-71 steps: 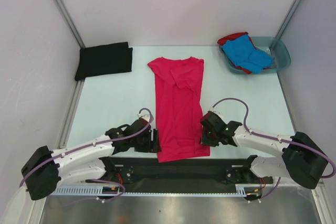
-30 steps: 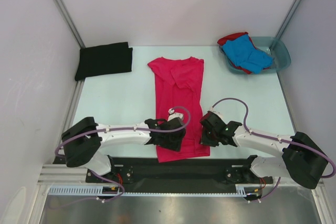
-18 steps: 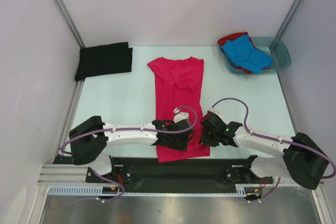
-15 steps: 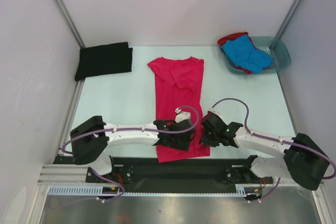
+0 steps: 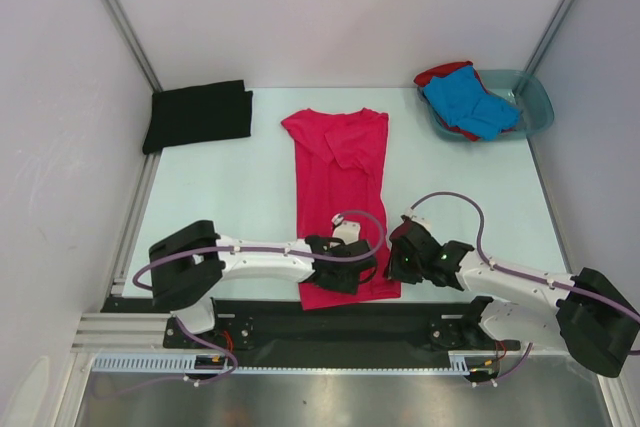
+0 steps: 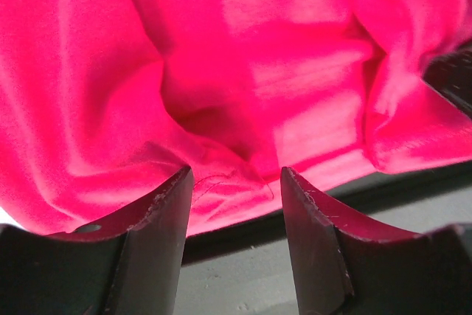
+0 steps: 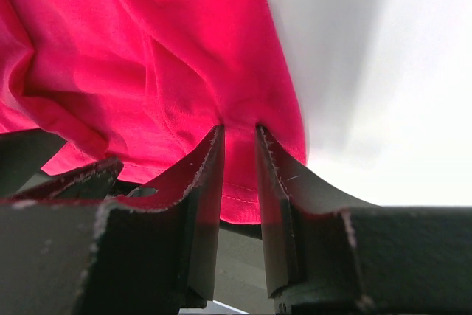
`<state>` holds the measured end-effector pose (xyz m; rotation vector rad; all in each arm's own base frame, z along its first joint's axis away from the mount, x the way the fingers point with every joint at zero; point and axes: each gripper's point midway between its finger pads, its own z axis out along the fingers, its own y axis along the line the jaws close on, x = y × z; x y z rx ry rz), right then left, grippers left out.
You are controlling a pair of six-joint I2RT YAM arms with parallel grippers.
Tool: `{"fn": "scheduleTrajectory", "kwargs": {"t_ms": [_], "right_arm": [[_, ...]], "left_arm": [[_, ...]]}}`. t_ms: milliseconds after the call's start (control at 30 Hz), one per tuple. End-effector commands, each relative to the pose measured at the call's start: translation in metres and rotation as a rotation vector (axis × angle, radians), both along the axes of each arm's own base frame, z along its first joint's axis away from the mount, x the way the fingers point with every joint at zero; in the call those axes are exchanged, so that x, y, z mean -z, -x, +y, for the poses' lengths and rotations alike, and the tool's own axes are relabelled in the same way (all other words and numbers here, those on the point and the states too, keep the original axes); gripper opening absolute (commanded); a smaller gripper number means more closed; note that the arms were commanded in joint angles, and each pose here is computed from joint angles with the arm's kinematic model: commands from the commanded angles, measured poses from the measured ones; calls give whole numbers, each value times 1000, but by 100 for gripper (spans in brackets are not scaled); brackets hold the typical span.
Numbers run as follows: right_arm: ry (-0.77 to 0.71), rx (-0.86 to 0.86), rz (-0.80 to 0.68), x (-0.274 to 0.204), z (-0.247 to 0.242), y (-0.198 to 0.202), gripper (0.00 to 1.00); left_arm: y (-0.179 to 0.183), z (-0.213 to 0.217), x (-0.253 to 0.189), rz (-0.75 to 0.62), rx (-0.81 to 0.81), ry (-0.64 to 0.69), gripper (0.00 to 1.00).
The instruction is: Fold and stack the t-shirts
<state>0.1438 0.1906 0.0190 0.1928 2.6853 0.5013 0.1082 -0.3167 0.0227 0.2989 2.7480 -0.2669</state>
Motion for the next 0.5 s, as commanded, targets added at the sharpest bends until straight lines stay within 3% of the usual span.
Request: {"fn": "scheduleTrajectory", "kwargs": {"t_ms": [0, 133, 233, 267, 367, 467], "right_arm": [[173, -6, 74, 26, -40, 23, 29], [172, -18, 71, 27, -40, 23, 29], [171, -26, 69, 27, -39, 23, 29], [172, -26, 70, 27, -39, 23, 29], [171, -26, 73, 29, -39, 24, 29], [171, -23, 77, 30, -40, 25, 29]], "left_arm": [[-7, -7, -5, -37, -42, -11, 57], [-6, -8, -1, -34, -51, -19, 49], [-3, -9, 1, -28, -43, -21, 33], [-2, -9, 1, -28, -40, -18, 22], [1, -10, 1, -22, -29, -18, 4], [6, -11, 1, -9, 0, -16, 0]]}}
